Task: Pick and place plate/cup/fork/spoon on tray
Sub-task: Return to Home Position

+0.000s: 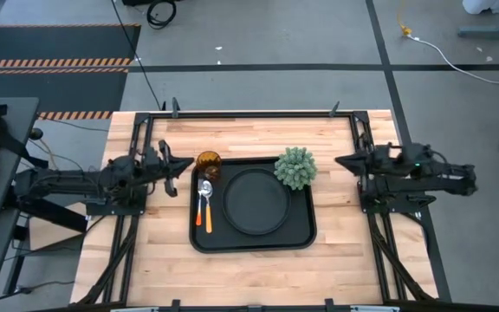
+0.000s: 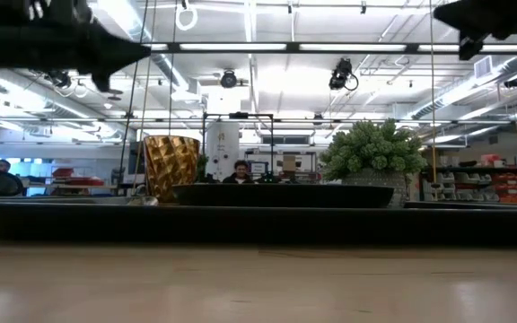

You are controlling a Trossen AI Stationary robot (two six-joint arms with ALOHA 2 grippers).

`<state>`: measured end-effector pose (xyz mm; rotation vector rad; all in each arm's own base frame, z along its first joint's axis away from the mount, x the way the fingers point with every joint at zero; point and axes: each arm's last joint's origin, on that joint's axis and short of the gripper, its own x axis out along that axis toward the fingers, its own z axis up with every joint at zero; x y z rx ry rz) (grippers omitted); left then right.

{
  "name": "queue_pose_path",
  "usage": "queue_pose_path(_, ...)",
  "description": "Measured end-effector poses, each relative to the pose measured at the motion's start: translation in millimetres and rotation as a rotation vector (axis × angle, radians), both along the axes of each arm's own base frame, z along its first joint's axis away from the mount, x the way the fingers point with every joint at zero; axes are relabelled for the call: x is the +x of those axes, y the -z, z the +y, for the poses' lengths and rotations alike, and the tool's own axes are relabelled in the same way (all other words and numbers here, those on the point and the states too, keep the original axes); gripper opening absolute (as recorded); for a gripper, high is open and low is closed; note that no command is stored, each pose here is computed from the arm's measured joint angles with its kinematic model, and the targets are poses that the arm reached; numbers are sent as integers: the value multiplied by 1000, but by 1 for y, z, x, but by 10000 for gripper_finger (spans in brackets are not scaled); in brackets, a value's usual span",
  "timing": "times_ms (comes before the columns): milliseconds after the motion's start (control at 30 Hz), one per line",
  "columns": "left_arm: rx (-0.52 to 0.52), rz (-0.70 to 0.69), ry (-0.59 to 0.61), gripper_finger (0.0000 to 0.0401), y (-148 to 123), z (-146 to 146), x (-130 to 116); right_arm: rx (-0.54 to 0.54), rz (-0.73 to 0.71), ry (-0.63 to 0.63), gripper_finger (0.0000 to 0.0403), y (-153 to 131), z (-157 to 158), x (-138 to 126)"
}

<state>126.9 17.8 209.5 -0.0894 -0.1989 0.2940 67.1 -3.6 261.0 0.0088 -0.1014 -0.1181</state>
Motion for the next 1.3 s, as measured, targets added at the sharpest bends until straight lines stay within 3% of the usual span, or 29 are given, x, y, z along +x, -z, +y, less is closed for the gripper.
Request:
queue_pose_path(100,1,-40,-87,1,17,3,-10,19,-54,-3,5,-2,0,-8)
queue_pose_path(167,-2,-49,-111,1,18,5,-14,23,-13,-33,7,-1,1,-7)
queue_pose_path(300,-1,-19,-21,1,21,6,-20,95,45,-34,9,10,1,3)
queue_pose_path(500,3,13,-102,1,26,13,-32,73,68,3,10,18,0,7)
queue_pose_path(600,11,28,-51,1,29,13,-36,98,79,-19,10,25,0,10)
queue_pose_path(733,28,36,59,1,29,11,-35,189,73,-37,10,42,1,18)
queue_pose_path(833,14,31,70,1,29,10,-34,325,42,-49,11,66,1,27)
queue_pose_path(900,-5,29,73,1,29,10,-34,360,-4,-90,12,83,2,32)
queue_pose_path(1167,55,33,-24,10,28,13,-35,271,-132,-303,12,72,6,30)
queue_pose_path(1300,58,22,-54,16,27,13,-36,226,-44,-401,12,79,10,31)
